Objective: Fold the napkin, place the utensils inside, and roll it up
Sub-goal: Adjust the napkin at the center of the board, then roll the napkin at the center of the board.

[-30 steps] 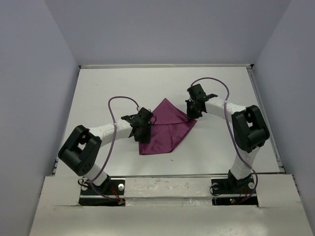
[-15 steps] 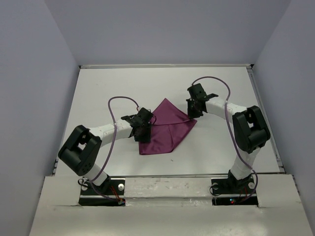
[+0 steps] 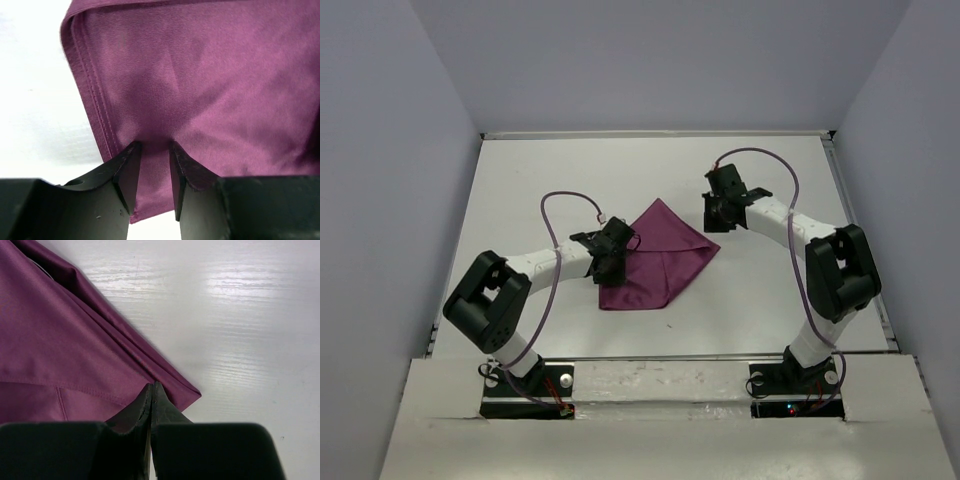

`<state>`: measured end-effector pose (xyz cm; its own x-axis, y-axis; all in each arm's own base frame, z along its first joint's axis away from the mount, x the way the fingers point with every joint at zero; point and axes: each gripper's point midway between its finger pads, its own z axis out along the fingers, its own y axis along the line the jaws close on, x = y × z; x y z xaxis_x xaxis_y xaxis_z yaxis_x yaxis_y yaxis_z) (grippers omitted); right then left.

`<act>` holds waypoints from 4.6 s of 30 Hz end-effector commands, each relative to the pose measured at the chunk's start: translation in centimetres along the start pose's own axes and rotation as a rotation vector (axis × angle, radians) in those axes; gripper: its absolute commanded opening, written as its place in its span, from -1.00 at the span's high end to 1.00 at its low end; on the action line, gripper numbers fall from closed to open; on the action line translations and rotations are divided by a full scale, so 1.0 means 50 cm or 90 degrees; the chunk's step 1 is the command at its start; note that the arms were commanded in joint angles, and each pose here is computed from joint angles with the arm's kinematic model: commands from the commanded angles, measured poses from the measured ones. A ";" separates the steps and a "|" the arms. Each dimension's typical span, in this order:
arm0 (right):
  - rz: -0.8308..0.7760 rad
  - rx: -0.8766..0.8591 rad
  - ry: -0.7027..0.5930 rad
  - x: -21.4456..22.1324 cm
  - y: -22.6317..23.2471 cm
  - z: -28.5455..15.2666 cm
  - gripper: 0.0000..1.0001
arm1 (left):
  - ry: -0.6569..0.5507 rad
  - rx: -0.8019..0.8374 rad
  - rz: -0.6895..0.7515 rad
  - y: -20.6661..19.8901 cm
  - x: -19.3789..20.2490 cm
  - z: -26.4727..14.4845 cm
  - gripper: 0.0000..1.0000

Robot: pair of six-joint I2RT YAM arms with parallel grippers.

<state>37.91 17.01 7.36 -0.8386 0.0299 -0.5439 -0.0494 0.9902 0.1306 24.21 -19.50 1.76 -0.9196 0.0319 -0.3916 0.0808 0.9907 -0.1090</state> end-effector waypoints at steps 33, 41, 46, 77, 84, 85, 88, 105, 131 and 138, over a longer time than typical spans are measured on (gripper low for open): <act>0.043 0.042 0.022 0.055 -0.032 0.035 0.99 | -0.291 -0.170 -0.047 0.077 -0.441 -0.203 -0.04; 0.031 -0.003 0.052 0.107 0.007 0.048 0.99 | -0.318 -0.044 -0.044 0.019 -0.450 -0.254 -0.21; 0.004 -0.036 0.064 0.149 0.077 0.038 0.99 | -0.306 -0.015 -0.037 0.002 -0.445 -0.251 -0.53; 0.247 0.103 -0.106 0.037 -0.228 -0.146 0.92 | -0.197 0.023 0.129 -0.256 -0.340 -0.082 -0.63; 0.239 0.098 -0.108 0.029 -0.226 -0.150 0.92 | -0.174 -0.006 0.164 -0.308 -0.317 -0.032 -0.59; 0.239 0.097 -0.104 0.031 -0.224 -0.148 0.92 | -0.167 -0.012 0.169 -0.311 -0.310 -0.018 -0.58; 0.236 0.094 -0.103 0.029 -0.223 -0.146 0.92 | -0.157 -0.011 0.182 -0.326 -0.294 -0.005 -0.59; 0.222 0.084 -0.101 0.027 -0.218 -0.145 0.92 | -0.159 -0.124 0.175 -0.300 -0.280 0.086 -0.40; 0.222 0.081 -0.108 0.023 -0.217 -0.150 0.93 | -0.073 -0.097 0.192 -0.274 -0.208 0.167 1.00; 0.231 0.063 -0.108 0.018 -0.206 -0.152 0.94 | -0.060 0.036 0.151 -0.273 -0.204 0.139 1.00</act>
<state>32.73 5.45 10.16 -0.7178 0.3785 -0.5844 0.3086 0.9253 0.2204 37.72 -34.79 2.36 -0.7701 0.2532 -0.5855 0.2598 0.9628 0.0746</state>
